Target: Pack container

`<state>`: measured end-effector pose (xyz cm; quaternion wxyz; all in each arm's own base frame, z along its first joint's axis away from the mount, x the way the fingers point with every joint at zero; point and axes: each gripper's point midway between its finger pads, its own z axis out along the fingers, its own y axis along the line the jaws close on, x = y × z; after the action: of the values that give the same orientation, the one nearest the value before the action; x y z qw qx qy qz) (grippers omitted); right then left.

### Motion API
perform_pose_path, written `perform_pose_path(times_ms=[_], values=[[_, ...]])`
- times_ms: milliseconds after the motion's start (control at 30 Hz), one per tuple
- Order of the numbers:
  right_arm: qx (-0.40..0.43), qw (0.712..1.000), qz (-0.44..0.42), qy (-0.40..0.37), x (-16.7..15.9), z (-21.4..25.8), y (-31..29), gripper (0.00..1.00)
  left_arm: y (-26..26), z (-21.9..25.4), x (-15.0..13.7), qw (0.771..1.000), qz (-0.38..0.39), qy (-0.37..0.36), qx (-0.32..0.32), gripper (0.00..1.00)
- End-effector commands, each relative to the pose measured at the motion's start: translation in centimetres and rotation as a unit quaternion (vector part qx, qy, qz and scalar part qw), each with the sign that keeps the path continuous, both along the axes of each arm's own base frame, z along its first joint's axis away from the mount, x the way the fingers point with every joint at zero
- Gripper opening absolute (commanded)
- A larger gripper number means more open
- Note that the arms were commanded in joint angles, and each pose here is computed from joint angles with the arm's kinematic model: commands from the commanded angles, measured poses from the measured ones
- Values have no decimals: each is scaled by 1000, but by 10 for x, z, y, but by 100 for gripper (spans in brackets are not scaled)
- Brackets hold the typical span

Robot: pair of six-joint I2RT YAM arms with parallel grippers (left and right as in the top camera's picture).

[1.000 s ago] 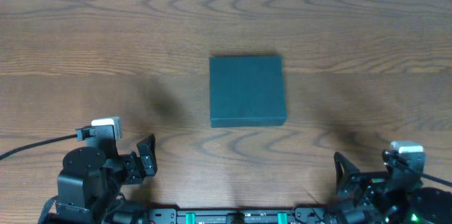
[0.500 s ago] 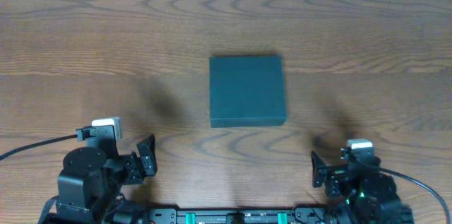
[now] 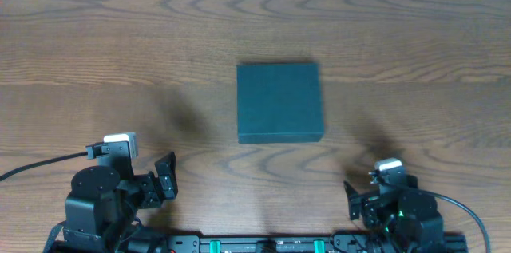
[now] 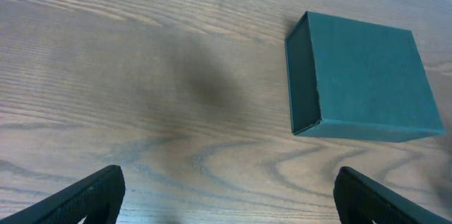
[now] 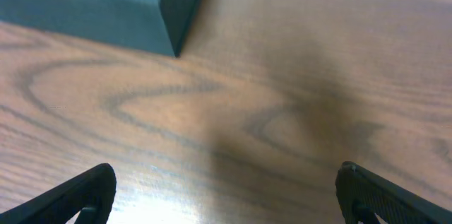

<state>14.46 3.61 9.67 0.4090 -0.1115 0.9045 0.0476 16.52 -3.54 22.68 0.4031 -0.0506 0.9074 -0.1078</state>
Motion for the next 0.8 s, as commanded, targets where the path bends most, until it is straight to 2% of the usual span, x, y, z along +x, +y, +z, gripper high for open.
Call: perform_pose_path(times_ms=[0,700,767], values=[[-4,1000,16,4,-2,-5,3,99,3,-1,0,1000,11,1,2,95],[-4,1000,16,4,-2,-5,3,99,3,-1,0,1000,11,1,2,95],[-4,1000,16,4,-2,-5,3,99,8,-3,0,1000,11,0,21,95]])
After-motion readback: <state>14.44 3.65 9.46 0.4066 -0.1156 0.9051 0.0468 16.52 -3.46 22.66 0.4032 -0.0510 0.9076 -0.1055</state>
